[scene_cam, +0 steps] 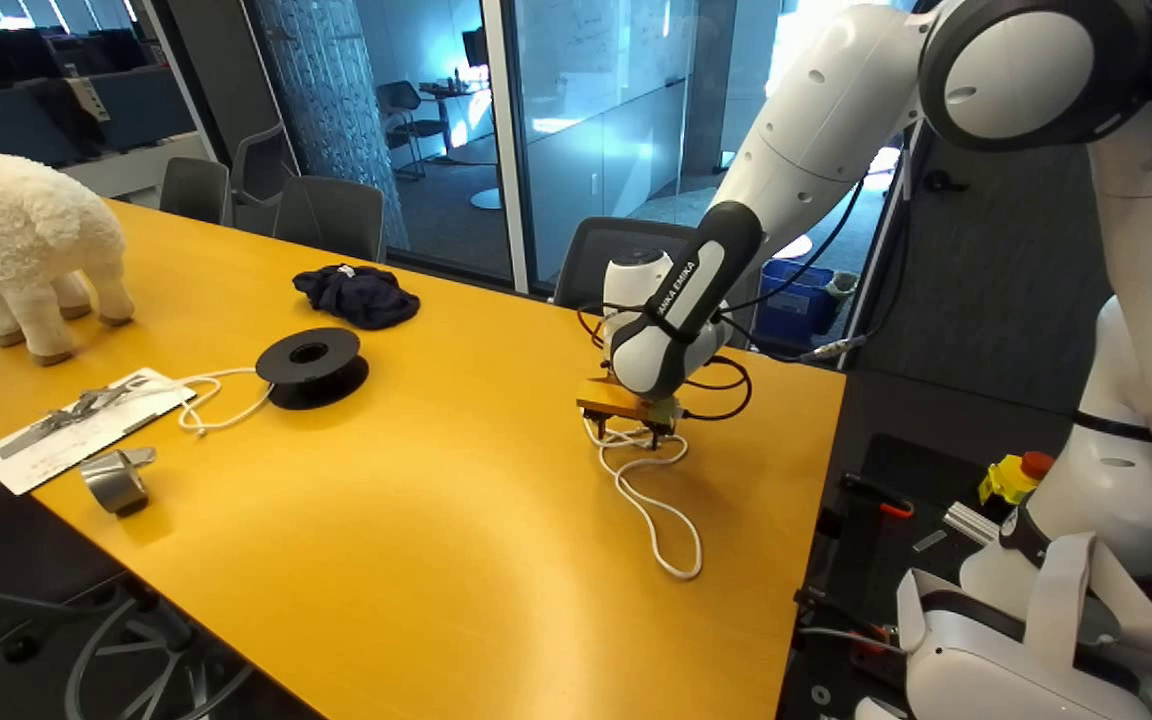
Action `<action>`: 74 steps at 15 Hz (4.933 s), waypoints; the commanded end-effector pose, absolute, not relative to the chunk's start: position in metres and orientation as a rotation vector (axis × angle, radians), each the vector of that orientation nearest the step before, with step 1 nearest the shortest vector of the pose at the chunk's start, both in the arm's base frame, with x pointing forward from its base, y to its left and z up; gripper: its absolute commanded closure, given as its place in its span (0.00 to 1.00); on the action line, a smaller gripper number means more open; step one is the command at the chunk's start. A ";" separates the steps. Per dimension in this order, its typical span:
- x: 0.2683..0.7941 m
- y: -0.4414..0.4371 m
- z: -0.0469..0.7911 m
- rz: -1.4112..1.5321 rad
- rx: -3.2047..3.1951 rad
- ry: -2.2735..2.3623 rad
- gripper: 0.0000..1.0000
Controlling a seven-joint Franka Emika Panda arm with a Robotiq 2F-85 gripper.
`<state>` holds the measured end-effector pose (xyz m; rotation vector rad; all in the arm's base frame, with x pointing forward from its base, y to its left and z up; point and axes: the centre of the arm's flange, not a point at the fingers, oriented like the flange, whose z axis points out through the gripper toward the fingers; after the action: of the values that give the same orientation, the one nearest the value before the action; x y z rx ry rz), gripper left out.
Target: Move the rope to the right
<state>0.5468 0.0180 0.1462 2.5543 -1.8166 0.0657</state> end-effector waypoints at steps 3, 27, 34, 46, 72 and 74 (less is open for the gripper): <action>0.562 0.018 0.134 0.016 2.478 -1.812 0.00; 0.538 0.020 0.147 -0.025 2.531 -1.778 0.00; 0.538 0.009 0.155 0.008 2.514 -1.784 0.00; 0.544 0.007 0.147 0.039 2.505 -1.779 0.00; 0.542 0.002 0.144 -0.002 2.530 -1.697 0.95; 0.541 -0.003 0.158 0.009 2.544 -1.688 0.93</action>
<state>0.5434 0.0043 0.1426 2.5199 -1.7295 -0.0055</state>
